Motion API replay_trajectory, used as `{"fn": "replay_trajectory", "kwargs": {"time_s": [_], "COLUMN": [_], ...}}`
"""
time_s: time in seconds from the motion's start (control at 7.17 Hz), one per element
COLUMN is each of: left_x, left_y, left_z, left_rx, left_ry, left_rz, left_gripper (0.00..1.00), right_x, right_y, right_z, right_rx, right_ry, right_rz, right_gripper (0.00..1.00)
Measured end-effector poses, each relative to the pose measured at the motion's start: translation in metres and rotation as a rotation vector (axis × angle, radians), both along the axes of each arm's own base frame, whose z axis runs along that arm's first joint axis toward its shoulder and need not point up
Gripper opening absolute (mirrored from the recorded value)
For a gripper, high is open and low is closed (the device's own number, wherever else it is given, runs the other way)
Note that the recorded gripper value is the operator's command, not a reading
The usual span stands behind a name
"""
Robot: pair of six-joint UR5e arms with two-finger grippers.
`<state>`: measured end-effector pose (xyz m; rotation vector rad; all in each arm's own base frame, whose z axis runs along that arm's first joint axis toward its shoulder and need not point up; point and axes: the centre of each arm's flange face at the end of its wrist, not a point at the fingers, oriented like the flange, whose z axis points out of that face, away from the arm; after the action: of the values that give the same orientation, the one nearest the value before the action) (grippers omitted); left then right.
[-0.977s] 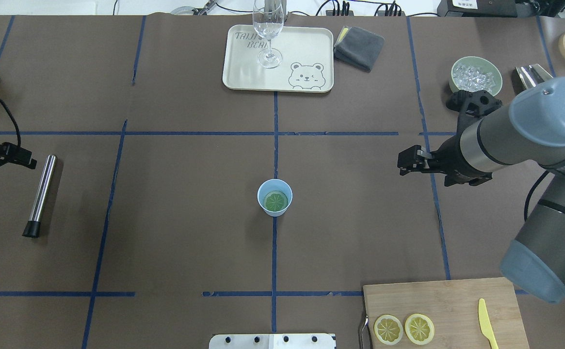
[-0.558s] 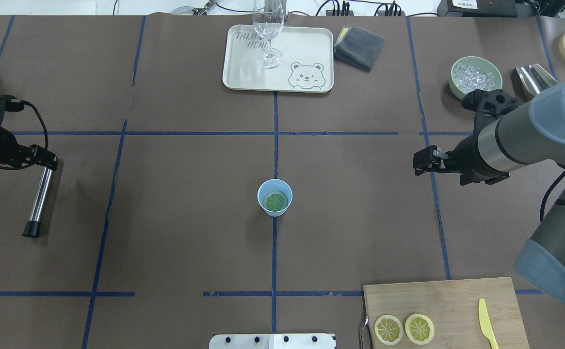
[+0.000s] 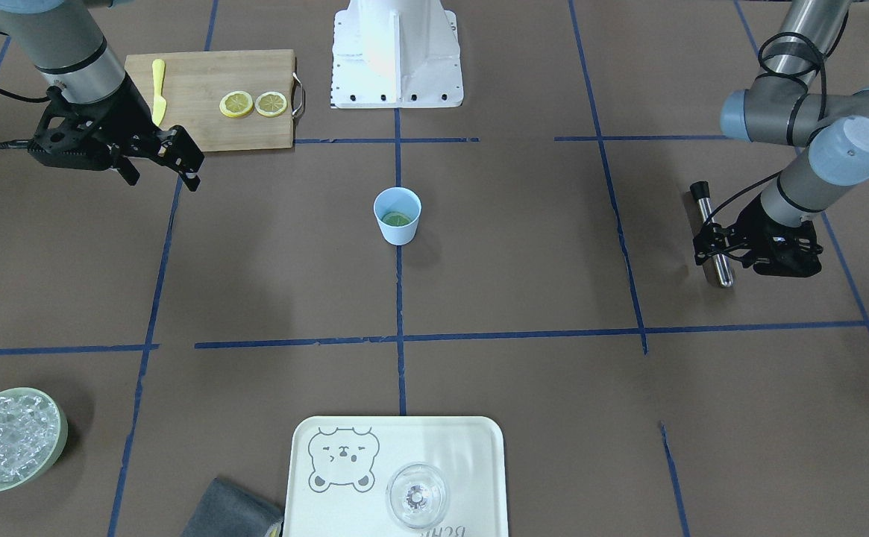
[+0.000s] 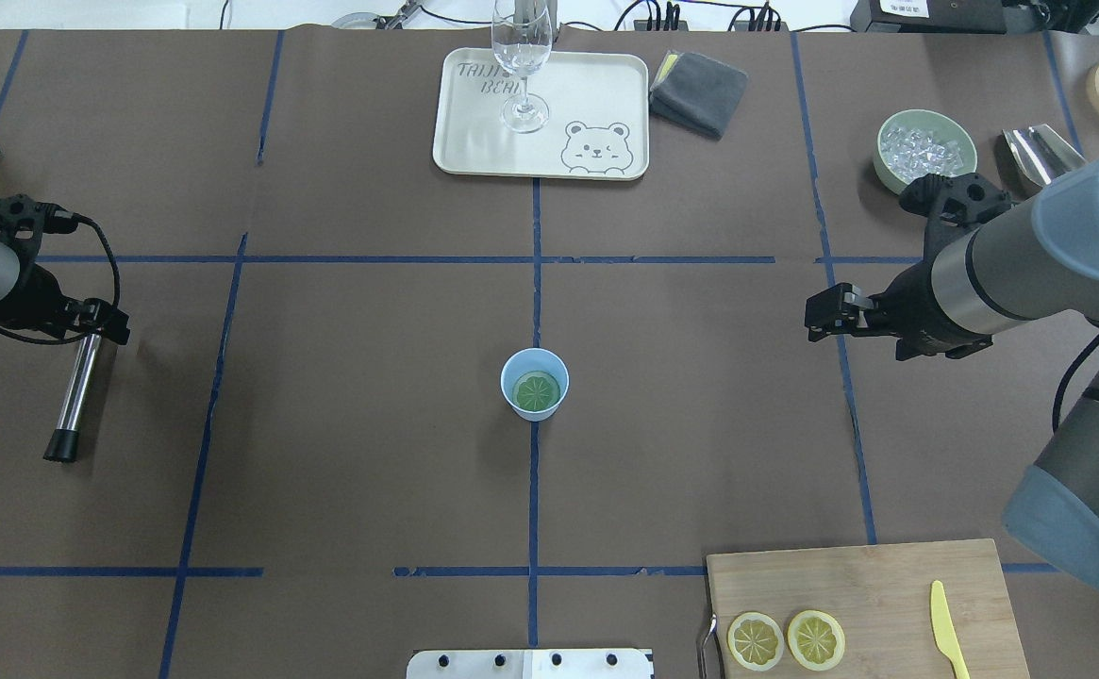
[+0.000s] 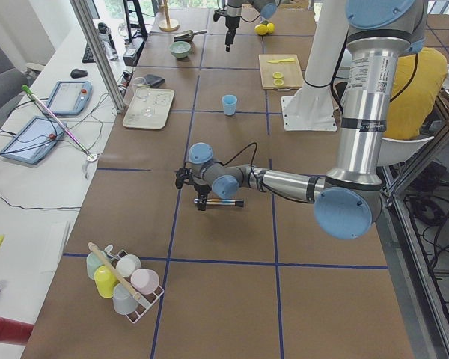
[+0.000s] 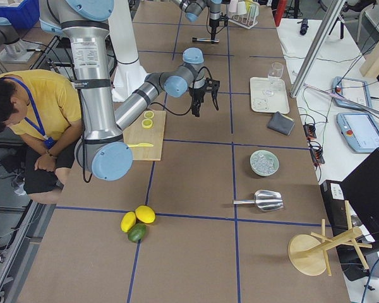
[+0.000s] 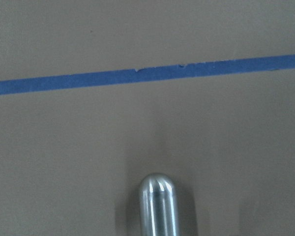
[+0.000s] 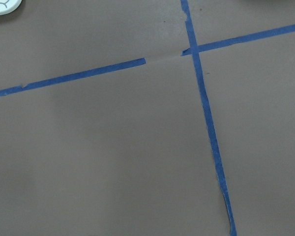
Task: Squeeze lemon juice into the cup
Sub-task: 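Grasp the steel rod with the left gripper and lift it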
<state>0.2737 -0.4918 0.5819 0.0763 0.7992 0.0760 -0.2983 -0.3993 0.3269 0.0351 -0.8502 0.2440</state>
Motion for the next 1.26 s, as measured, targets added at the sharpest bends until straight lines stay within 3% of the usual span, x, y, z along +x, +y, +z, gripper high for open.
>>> {"fn": "replay_trajectory", "kwargs": {"time_s": [0.14,0.28,0.56,0.84,1.26], "left_x": [0.001,0.001,0.004,0.009,0.03], "left_y": [0.0,0.001,-0.002,-0.008,0.0], "left_z": [0.003,0.004,-0.002,-0.041,-0.203], "left_rx": [-0.005,-0.009,-0.038,-0.009,0.218], "left_ry": [-0.004,-0.006,-0.027,-0.005,0.169], "left_rz": [0.001,0.001,0.011,0.018,0.046], "left_gripper": [0.19,0.0,0.0,0.0,0.0], "right_x": [0.0,0.0,-0.001,-0.001,0.01], "right_y": [0.0,0.0,0.001,0.001,-0.001], "right_z": [0.0,-0.001,-0.002,-0.003,-0.009], "right_rx": [-0.001,-0.001,-0.002,-0.002,0.0], "right_ry": [-0.001,-0.002,-0.006,-0.008,-0.026], "right_rz": [0.0,0.0,-0.002,-0.002,0.003], "right_gripper": [1.0,1.0,1.0,1.0,1.0]}}
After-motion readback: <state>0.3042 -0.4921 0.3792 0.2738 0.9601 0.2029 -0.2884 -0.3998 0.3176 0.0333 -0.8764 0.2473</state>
